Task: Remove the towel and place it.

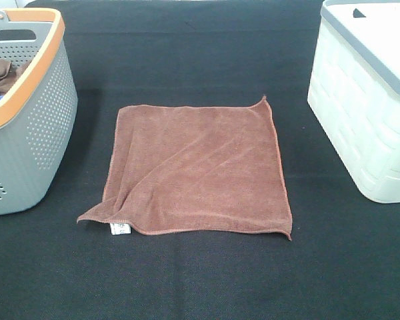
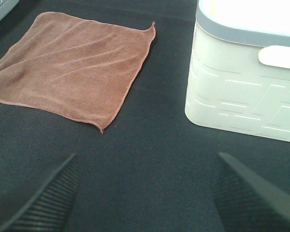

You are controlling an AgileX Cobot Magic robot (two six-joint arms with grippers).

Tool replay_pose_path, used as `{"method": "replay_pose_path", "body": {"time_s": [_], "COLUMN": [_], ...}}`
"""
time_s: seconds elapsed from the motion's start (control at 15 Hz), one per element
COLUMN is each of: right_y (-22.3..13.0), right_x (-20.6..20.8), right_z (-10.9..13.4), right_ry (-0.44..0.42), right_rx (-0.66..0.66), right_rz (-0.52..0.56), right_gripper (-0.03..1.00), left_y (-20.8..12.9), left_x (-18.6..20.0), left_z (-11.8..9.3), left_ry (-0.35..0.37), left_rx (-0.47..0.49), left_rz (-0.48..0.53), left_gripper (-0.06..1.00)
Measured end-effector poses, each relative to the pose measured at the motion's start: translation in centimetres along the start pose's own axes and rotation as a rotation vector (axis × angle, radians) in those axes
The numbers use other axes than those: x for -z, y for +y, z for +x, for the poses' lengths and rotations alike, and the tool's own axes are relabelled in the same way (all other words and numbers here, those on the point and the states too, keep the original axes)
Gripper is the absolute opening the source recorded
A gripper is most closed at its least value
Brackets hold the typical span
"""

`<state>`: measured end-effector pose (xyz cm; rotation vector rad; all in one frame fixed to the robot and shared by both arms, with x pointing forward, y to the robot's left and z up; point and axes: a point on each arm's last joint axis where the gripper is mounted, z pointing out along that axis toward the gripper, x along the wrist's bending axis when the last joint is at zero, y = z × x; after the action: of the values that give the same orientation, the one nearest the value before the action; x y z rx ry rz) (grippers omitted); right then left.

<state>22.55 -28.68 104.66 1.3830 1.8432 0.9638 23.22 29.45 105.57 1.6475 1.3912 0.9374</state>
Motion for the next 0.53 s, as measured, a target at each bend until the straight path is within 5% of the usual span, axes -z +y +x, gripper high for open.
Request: {"method": "replay_pose_path", "body": {"time_s": [0.53], "right_y": [0.00], "right_x": [0.00], "right_z": [0.01], "right_ry": [0.001], "right_rx": [0.000], "right_rz": [0.000], "right_gripper": [0.73], "left_y": [0.00], "left_x": [0.00], "left_z": [0.00], "left_ry": [0.000], "left_rx": [0.000], "left_rz": [0.000], "left_gripper": [0.69]}}
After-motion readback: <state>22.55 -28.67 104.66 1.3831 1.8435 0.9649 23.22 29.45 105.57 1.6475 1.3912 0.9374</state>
